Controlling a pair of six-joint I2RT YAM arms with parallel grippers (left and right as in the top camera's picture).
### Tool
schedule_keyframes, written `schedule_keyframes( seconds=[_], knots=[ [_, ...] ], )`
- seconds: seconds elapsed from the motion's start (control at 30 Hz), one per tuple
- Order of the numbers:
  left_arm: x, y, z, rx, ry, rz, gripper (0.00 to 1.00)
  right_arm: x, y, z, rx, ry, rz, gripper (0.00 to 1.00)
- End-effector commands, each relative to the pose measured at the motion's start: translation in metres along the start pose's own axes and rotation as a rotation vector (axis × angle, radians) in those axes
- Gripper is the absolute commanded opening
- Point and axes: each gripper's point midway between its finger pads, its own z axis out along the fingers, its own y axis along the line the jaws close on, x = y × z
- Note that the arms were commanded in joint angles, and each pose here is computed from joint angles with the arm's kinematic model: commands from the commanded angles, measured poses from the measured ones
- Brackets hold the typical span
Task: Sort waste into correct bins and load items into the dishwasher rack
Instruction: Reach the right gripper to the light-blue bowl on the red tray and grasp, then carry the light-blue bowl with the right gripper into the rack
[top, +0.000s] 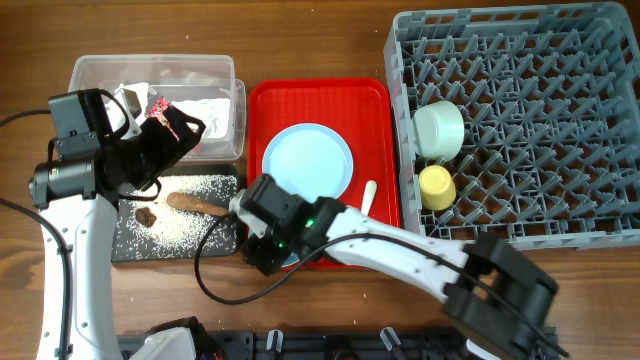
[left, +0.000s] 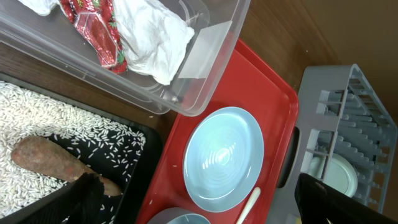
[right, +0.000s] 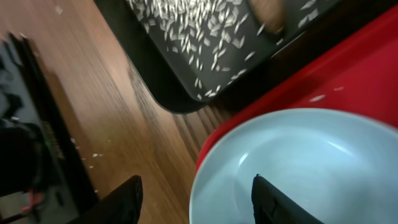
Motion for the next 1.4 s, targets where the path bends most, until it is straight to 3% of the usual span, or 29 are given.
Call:
schedule_keyframes(
  seconds=[0.0,0.13,0.53,0.73,0.83,0.87,1.03,1.2,1.37],
  knots=[
    [0.000,0.004,0.002,-0.008,0.004,-0.014,1.00,0.010,-0.005,0.014,0.019,0.040,0.018,0.55],
    [0.000,0.004,0.002,-0.008,0.004,-0.014,1.00,0.012,-0.002,0.014,0.003,0.046,0.022,0.46],
    [0.000,0.004,0.002,-0.008,0.004,-0.014,1.00,0.029,0.009,0.017,0.006,0.109,0.058,0.43],
    [0.000,0.004,0.002,-0.008,0.004,-0.014,1.00,0.030,0.002,0.019,0.108,0.092,0.024,0.41],
    [0.000,0.004,0.002,-0.008,0.004,-0.014,1.00,0.028,-0.004,0.019,0.144,0.083,0.022,0.29],
    [0.000,0.004,0.002,-0.008,0.004,-0.014,1.00,0.028,-0.004,0.019,0.144,0.083,0.022,0.20],
    [0.000,0.004,0.002,-0.008,0.004,-0.014,1.00,0.029,-0.005,0.018,0.145,0.085,0.023,0.08],
    [0.000,0.004,0.002,-0.008,0.004,-0.014,1.00,0.035,-0.026,0.013,0.265,0.103,0.024,0.09],
    [0.000,0.004,0.002,-0.008,0.004,-0.014,0.99,0.035,-0.026,0.013,0.269,0.104,0.027,0.16]
  ],
)
